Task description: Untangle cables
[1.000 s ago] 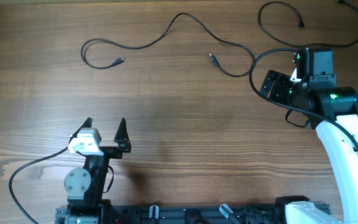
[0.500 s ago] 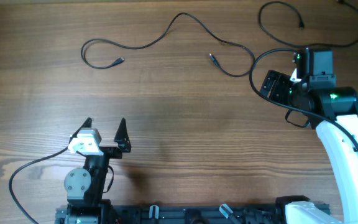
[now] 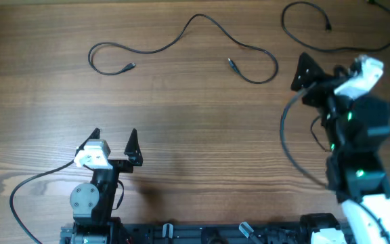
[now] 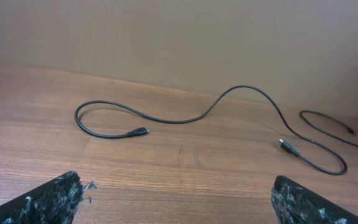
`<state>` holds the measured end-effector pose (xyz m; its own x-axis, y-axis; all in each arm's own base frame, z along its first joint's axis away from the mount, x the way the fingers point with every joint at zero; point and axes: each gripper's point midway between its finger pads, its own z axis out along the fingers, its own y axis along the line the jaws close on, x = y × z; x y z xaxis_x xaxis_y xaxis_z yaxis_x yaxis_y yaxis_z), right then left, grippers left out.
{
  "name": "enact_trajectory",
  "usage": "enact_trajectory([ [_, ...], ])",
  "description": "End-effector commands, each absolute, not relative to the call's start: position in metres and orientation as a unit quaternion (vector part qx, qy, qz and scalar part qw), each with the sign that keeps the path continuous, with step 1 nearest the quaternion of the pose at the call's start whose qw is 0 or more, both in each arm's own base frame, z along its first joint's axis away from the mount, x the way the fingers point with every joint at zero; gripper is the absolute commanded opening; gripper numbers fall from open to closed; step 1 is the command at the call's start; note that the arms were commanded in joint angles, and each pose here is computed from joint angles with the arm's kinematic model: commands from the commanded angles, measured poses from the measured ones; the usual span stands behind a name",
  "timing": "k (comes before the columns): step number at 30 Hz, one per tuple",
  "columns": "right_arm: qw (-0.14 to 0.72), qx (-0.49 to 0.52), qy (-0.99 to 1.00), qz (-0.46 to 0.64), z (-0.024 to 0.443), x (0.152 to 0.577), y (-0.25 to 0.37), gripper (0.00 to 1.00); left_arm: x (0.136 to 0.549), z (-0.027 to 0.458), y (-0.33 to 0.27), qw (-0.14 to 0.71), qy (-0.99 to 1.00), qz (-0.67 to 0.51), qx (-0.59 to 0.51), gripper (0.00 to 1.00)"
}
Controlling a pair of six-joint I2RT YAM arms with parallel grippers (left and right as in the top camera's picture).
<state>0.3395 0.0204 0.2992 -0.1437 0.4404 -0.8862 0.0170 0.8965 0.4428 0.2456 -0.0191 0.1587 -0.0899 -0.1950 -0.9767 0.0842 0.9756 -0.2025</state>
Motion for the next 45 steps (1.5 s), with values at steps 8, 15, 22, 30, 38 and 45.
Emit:
enact_trajectory([
  [8, 0.711, 0.131, 0.672, 0.158, 0.236, 0.29, 0.013, 1.0, 0.246, 0.157, -0.016, 0.675, 0.731, -0.091, -0.035, 1.0],
  [15, 0.725, 0.097, 0.671, 0.121, 0.197, 0.269, 0.011, 1.0, 0.246, 0.157, -0.016, 0.675, 0.731, -0.091, -0.035, 1.0],
  [22, 0.687, 0.064, 0.721, 0.068, 0.166, 0.26, 0.008, 1.0, 0.246, 0.157, -0.016, 0.675, 0.731, -0.091, -0.035, 1.0],
  [30, 0.705, 0.029, 0.709, 0.015, 0.174, 0.248, 0.001, 1.0, 0.246, 0.157, -0.016, 0.675, 0.731, -0.091, -0.035, 1.0],
  [38, 0.711, 0.016, 0.703, 0.022, 0.178, 0.247, 0.005, 1.0, 0.246, 0.157, -0.016, 0.675, 0.731, -0.091, -0.035, 1.0],
  [45, 0.711, 0.016, 0.703, 0.022, 0.178, 0.247, 0.005, 1.0, 0.246, 0.157, -0.016, 0.675, 0.731, -0.091, -0.035, 1.0],
])
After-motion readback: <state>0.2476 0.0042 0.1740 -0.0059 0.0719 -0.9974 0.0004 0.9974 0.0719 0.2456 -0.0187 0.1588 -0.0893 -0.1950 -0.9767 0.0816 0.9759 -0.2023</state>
